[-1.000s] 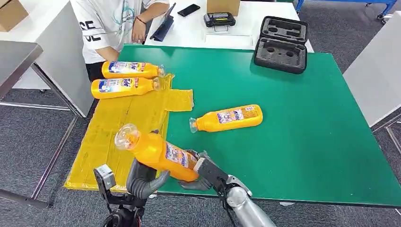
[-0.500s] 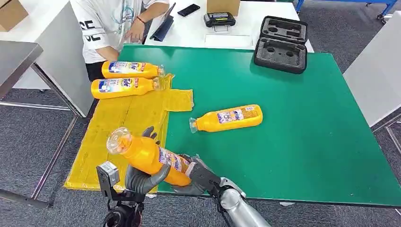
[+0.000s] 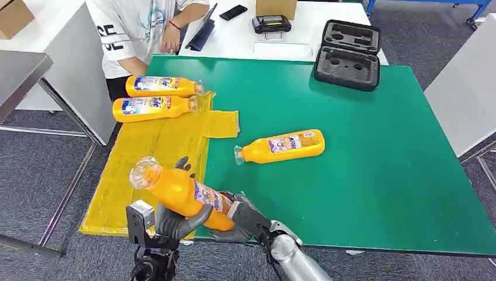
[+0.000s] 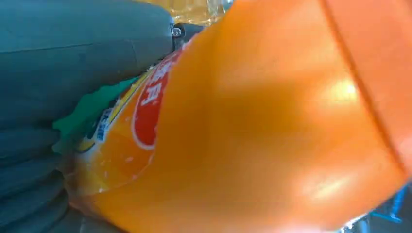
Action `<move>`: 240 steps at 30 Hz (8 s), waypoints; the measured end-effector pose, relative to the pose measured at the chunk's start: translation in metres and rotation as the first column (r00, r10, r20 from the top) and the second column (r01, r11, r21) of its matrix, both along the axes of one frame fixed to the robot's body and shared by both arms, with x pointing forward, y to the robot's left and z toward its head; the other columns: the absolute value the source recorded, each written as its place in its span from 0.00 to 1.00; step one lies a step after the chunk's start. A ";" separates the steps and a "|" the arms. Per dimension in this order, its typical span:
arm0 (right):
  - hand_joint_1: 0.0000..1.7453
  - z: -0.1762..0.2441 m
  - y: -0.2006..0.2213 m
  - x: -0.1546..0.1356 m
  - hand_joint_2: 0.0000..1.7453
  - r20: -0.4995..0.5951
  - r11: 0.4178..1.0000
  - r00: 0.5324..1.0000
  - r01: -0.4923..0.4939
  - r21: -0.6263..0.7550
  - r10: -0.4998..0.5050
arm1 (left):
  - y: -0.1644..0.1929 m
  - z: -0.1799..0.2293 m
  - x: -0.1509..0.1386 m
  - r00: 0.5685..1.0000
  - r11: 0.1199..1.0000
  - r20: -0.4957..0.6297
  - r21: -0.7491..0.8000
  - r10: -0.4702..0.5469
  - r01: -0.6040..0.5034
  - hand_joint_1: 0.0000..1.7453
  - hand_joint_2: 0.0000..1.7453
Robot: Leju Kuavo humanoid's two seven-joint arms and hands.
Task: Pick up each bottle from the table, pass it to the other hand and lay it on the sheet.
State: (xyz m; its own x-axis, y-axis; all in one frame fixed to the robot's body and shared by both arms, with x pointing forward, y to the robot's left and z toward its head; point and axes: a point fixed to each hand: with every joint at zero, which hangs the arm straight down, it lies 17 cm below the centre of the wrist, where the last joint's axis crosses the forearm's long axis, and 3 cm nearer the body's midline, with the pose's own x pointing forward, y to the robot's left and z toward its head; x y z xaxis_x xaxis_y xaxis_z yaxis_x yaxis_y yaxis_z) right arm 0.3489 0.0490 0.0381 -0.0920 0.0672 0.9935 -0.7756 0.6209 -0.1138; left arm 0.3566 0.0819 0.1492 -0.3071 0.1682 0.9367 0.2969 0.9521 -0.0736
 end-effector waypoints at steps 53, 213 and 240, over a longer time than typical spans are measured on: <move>0.00 0.077 -0.012 0.011 0.00 0.199 0.987 0.979 0.007 0.158 -0.038 | 0.037 0.039 0.006 0.994 1.000 0.111 -0.016 0.008 -0.006 1.00 1.00; 0.00 0.116 -0.137 0.046 1.00 0.112 0.852 0.925 0.281 0.442 -0.364 | 0.193 -0.145 0.184 0.958 -0.207 -0.277 0.936 0.066 0.285 1.00 1.00; 0.00 0.100 -0.142 0.046 1.00 0.074 0.851 0.915 0.336 0.403 -0.396 | 0.191 -0.152 0.178 0.945 -0.216 -0.323 0.920 0.049 0.326 0.00 1.00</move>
State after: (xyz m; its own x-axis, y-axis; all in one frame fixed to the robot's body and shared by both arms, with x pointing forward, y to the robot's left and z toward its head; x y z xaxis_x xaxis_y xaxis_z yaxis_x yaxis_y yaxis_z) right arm 0.3944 -0.0930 0.1376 -0.2831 -0.2484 0.9264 -0.4761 0.8749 0.0891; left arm 0.5341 0.2730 -0.0025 -0.2587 -0.9648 0.0477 0.5926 -0.1195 0.7966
